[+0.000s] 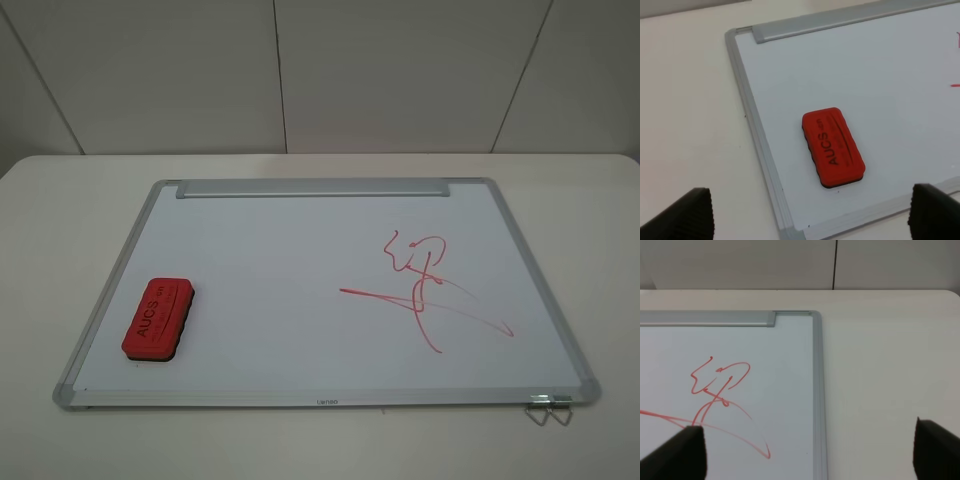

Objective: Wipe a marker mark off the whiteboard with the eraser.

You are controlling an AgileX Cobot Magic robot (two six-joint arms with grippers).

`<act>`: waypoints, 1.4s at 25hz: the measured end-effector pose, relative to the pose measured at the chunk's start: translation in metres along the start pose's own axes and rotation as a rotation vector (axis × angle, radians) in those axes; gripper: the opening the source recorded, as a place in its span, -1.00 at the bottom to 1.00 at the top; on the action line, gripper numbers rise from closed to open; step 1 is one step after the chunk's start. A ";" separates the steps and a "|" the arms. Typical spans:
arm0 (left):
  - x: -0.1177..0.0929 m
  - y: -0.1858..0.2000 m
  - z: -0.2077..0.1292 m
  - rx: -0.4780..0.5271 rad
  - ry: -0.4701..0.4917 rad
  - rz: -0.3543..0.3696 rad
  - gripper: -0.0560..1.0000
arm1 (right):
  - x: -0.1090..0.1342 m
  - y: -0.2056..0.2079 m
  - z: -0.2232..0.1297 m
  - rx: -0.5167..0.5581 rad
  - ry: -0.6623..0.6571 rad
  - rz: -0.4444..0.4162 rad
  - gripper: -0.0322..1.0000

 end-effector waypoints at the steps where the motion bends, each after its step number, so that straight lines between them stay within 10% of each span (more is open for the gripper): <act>1: 0.000 0.000 -0.003 0.006 -0.013 -0.006 0.57 | 0.000 0.000 0.000 0.000 0.000 0.000 0.43; 19: -0.004 0.006 -0.014 -0.019 -0.037 -0.065 0.57 | 0.000 0.000 0.000 0.000 0.000 0.000 0.43; 35: -0.005 0.008 -0.015 -0.054 0.130 0.227 0.57 | 0.000 0.000 0.000 0.000 0.000 0.000 0.43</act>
Point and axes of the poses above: a point on each arm's last joint axis where the gripper is mounted, y pointing back along that axis away from the gripper, x along the wrist's bending axis when the last joint is at zero, z = x × y, the point moved 1 cm from there along -y, pointing out along that axis toward the gripper, and after that the axes turned 5 degrees about y, right-handed, at the moved point
